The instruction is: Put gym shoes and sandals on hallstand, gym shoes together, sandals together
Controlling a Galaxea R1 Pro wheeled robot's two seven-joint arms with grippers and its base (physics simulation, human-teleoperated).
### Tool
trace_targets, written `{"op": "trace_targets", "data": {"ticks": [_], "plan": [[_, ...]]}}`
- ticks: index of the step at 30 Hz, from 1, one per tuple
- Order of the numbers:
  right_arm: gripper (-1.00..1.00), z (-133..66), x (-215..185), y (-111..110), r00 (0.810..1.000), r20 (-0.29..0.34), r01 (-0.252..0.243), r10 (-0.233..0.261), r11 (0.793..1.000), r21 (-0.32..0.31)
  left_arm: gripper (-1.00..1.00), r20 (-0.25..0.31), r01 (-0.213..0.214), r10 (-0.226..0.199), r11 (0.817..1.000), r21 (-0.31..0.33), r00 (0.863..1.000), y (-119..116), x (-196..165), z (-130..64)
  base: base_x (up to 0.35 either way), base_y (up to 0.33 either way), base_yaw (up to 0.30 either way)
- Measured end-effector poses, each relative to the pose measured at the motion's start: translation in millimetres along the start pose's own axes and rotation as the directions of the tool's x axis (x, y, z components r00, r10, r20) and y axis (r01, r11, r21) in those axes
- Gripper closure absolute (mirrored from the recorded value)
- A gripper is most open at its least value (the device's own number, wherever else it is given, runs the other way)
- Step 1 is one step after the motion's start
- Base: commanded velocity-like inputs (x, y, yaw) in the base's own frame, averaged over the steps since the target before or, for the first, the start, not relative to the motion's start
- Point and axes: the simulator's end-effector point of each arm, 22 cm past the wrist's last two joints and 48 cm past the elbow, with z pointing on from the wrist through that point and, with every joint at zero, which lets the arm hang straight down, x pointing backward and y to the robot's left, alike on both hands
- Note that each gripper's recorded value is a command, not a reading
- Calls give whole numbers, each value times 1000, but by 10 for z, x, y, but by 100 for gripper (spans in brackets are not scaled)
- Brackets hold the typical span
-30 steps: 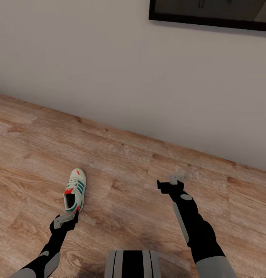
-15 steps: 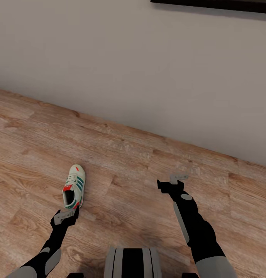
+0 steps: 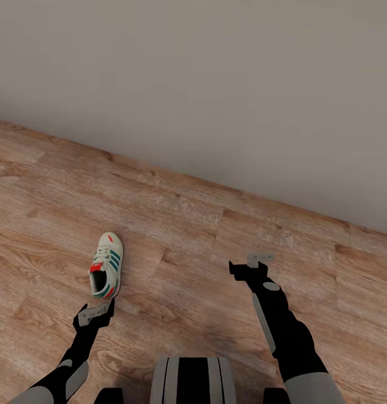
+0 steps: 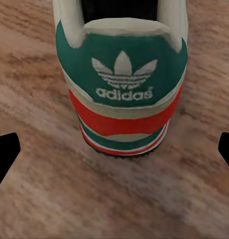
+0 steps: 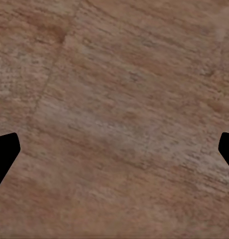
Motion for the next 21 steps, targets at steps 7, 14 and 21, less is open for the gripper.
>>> {"op": "trace_targets", "data": {"ticks": [7, 14, 21], "plan": [[-100, 2, 5, -1, 1000, -1, 0, 0, 1000, 1, -100, 0, 0, 0, 1000, 0, 1000, 2, 5, -2, 71, -14, 0], [-100, 4, 8, -3, 1000, -1, 0, 0, 1000, 1, -100, 0, 0, 0, 1000, -2, 1000, 4, 4, 0, 67, -15, 0], [-100, 4, 8, -3, 1000, -2, 0, 0, 1000, 1, -100, 0, 0, 0, 1000, -1, 1000, 3, 3, 2, 4, -1, 0]]}}
